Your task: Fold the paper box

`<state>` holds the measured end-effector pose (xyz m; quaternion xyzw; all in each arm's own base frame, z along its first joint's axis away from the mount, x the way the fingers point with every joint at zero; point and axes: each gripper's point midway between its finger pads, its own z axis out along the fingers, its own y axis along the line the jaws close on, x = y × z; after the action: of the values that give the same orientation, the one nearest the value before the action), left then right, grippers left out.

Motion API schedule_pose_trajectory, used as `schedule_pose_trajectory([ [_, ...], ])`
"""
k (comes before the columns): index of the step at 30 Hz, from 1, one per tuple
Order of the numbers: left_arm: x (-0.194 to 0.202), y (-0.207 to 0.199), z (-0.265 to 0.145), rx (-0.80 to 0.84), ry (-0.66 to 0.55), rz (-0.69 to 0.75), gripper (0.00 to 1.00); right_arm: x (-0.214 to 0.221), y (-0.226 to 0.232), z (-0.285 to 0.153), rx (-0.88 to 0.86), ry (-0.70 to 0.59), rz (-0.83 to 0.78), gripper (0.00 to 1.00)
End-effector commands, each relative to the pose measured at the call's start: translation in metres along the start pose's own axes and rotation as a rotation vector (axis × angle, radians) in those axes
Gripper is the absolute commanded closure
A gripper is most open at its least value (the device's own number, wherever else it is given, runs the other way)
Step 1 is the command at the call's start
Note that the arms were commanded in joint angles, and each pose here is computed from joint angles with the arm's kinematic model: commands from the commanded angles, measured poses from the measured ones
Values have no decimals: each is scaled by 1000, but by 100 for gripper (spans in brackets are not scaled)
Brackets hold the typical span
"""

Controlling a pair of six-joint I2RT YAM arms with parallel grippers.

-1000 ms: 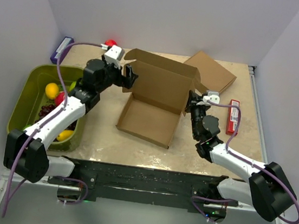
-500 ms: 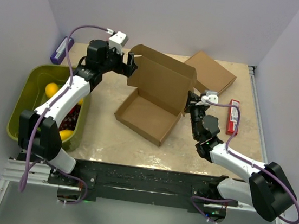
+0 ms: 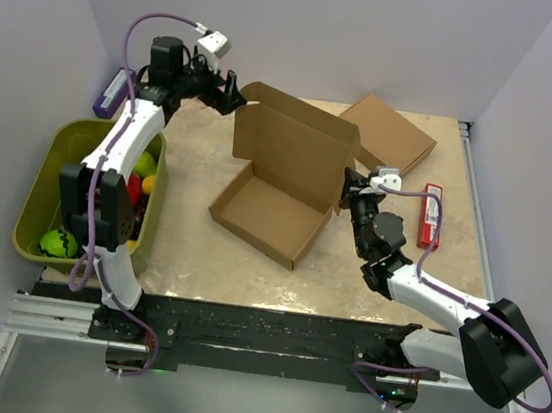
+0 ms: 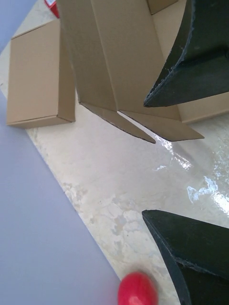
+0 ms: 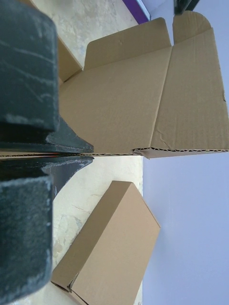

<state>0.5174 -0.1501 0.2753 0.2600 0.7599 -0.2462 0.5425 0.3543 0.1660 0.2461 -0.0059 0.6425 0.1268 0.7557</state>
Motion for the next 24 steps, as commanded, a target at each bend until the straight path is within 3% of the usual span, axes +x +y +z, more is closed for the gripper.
schedule_pose_trajectory([
  [1,6,-18,11,165,32,50,8,-13,7,3,-27,-38,5,100],
  [7,12,-11,21,166,45,31,13,-7,7,4,-27,-21,-3,100],
  [14,19,-10,26,160,52,16,39,-3,9,7,-28,-11,-1,100],
  [19,27,-15,31,163,69,22,49,-3,8,7,-22,-8,-4,100],
  [24,37,-21,34,156,105,31,74,-4,6,9,-9,-7,-9,100],
])
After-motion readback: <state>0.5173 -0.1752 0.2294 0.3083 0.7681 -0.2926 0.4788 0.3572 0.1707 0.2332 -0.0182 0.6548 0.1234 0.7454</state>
